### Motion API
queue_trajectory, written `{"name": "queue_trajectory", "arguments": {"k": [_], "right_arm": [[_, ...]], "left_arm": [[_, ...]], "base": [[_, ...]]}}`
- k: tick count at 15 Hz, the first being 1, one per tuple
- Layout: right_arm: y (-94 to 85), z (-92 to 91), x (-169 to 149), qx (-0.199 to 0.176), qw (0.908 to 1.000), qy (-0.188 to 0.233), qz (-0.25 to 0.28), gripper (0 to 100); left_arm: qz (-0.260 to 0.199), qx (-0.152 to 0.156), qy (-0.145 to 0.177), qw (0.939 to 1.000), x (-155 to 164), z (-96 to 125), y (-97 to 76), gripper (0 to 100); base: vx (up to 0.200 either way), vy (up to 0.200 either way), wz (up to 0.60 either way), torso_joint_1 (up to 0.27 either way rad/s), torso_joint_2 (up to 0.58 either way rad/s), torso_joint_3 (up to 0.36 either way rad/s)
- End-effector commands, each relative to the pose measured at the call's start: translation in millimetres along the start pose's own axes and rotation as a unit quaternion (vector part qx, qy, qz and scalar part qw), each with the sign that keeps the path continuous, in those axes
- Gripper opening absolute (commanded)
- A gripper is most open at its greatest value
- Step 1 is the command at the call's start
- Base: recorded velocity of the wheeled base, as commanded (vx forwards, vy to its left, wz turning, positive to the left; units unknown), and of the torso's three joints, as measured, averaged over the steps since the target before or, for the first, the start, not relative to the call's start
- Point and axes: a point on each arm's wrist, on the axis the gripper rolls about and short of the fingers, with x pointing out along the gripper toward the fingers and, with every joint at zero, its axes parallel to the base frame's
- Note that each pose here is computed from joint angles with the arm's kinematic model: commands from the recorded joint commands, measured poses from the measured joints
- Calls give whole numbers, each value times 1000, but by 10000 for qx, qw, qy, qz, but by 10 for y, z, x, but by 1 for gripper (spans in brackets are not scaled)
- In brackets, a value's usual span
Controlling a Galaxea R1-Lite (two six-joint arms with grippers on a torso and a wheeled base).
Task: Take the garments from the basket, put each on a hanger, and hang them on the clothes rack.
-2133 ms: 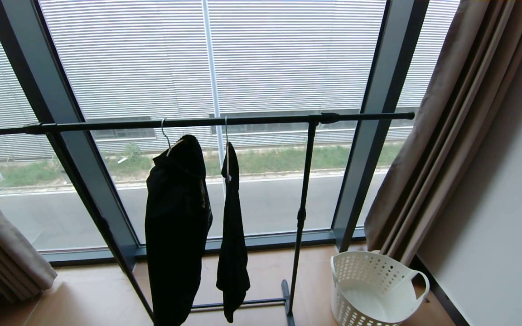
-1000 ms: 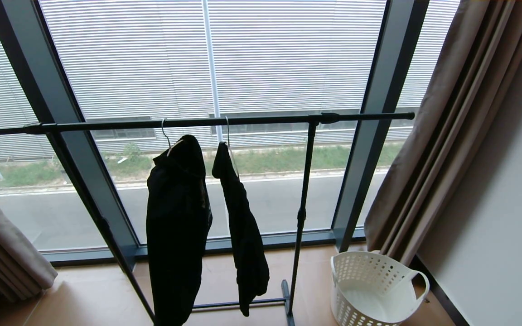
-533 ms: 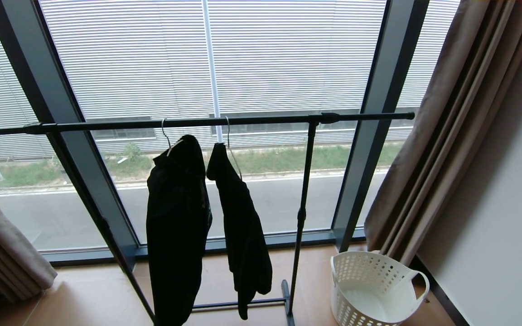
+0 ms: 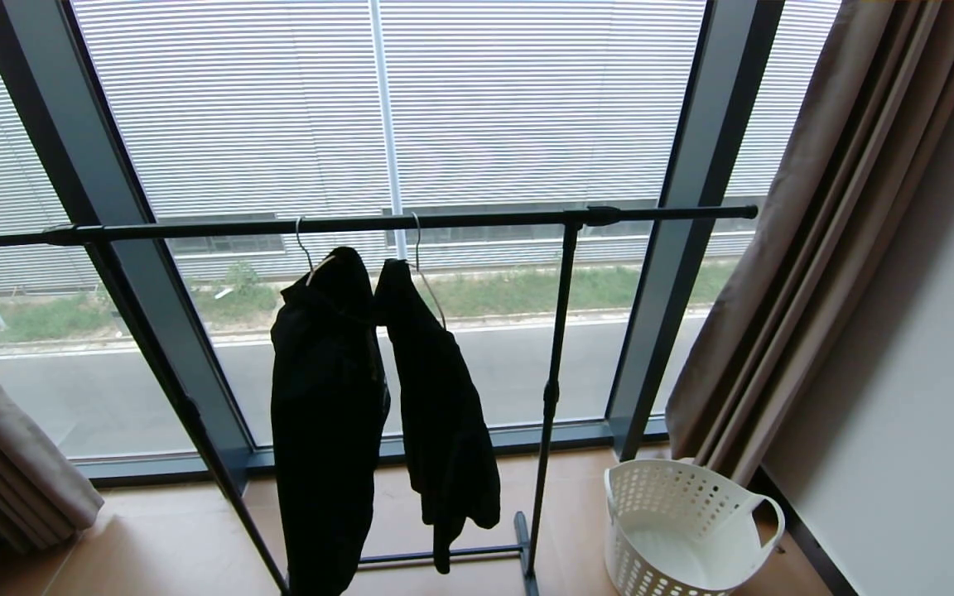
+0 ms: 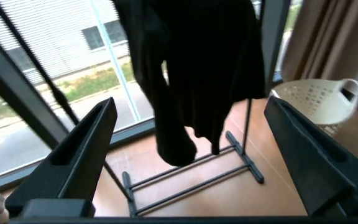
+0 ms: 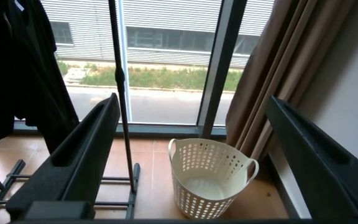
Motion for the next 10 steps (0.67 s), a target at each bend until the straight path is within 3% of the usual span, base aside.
{"name": "queue_trajectory", "arguments": {"k": [1,10], "right_arm": [[0,0,1,12,10000,9,2,100],[0,1,1,20,10000,1,-6,100]], "left_arm": [[40,-26,-97,9999,-14,-4,-3,100],[55,-64,-96,9999,-14,-4,-2,100]], "base": [[0,0,0,0,0,0],[0,0,0,0,0,0]]}}
